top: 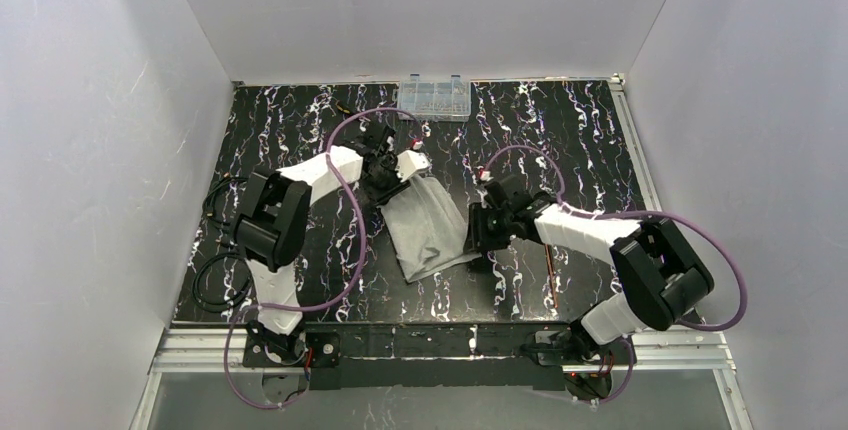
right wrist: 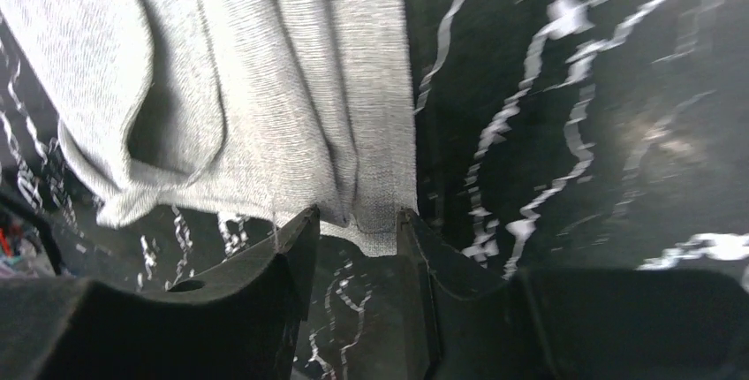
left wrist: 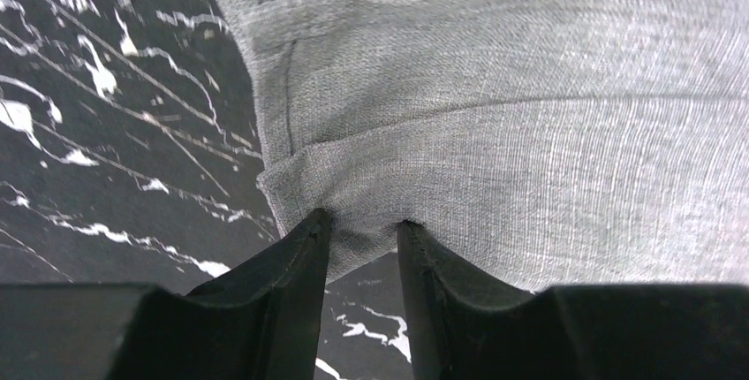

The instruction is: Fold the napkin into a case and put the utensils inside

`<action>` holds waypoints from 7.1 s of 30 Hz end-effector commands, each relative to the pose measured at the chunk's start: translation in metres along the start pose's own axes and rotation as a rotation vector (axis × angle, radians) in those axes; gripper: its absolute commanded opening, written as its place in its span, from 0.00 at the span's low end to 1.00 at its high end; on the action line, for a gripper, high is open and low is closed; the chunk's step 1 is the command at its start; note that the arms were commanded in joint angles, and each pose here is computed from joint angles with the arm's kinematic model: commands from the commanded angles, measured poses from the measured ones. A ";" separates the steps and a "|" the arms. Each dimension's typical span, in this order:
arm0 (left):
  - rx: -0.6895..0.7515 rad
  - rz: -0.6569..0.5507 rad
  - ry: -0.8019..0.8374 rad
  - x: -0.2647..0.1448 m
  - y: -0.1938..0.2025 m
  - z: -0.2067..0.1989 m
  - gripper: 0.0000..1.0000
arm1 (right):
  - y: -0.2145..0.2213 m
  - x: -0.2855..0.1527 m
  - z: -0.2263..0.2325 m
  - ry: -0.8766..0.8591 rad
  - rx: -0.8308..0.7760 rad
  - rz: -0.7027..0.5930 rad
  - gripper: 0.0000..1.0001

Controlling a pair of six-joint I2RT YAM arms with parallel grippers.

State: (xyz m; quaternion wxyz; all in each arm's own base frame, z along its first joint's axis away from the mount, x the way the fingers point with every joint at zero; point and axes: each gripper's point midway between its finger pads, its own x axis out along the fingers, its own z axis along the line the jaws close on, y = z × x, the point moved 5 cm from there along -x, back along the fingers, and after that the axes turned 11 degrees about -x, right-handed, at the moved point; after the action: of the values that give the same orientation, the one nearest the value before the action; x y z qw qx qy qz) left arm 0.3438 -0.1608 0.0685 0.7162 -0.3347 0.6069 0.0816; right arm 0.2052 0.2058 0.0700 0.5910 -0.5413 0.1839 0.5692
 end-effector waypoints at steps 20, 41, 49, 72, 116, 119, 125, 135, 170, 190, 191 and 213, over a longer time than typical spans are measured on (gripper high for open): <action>-0.092 -0.106 0.050 -0.118 -0.009 -0.018 0.70 | -0.185 0.012 0.028 -0.085 -0.153 -0.199 0.55; 0.041 -0.048 0.331 -0.079 0.005 -0.114 0.59 | -0.183 0.093 0.045 -0.222 -0.252 -0.058 0.50; 0.102 0.098 0.478 -0.055 -0.003 -0.153 0.61 | -0.164 0.102 0.019 -0.103 -0.234 -0.019 0.45; 0.225 0.148 0.379 -0.009 -0.009 -0.168 0.39 | -0.129 0.057 -0.028 0.116 -0.080 -0.085 0.25; 0.309 0.099 0.239 -0.095 0.058 -0.109 0.56 | -0.137 -0.015 0.023 0.030 -0.144 -0.169 0.31; 0.359 0.073 0.128 -0.080 0.068 -0.096 0.56 | -0.150 0.003 0.024 0.017 -0.158 -0.128 0.30; 0.394 -0.017 0.006 -0.066 0.055 -0.081 0.54 | -0.149 0.018 0.020 0.022 -0.154 -0.102 0.28; 0.424 0.006 0.174 -0.058 0.062 -0.101 0.48 | -0.113 0.023 0.008 0.039 -0.127 -0.035 0.19; 0.747 -0.105 0.126 -0.064 0.050 -0.114 0.00 | -0.083 0.012 0.069 -0.256 0.032 -0.032 0.18; 0.953 -0.105 0.240 -0.045 0.089 -0.150 0.00 | -0.032 0.020 0.067 -0.304 0.037 0.051 0.11; 0.961 -0.093 0.250 -0.043 0.092 -0.152 0.00 | -0.039 0.015 0.067 -0.291 0.021 0.041 0.12; 1.213 0.054 0.275 -0.023 0.132 -0.152 0.19 | -0.095 0.056 0.015 -0.137 0.089 -0.011 0.20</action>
State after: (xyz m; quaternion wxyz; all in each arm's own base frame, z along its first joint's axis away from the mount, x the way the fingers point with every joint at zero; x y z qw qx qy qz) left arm 0.1674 -0.1703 0.0613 0.7275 0.0821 0.6065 -0.3101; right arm 0.2854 0.2812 0.0799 0.6059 -0.4840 0.1515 0.6130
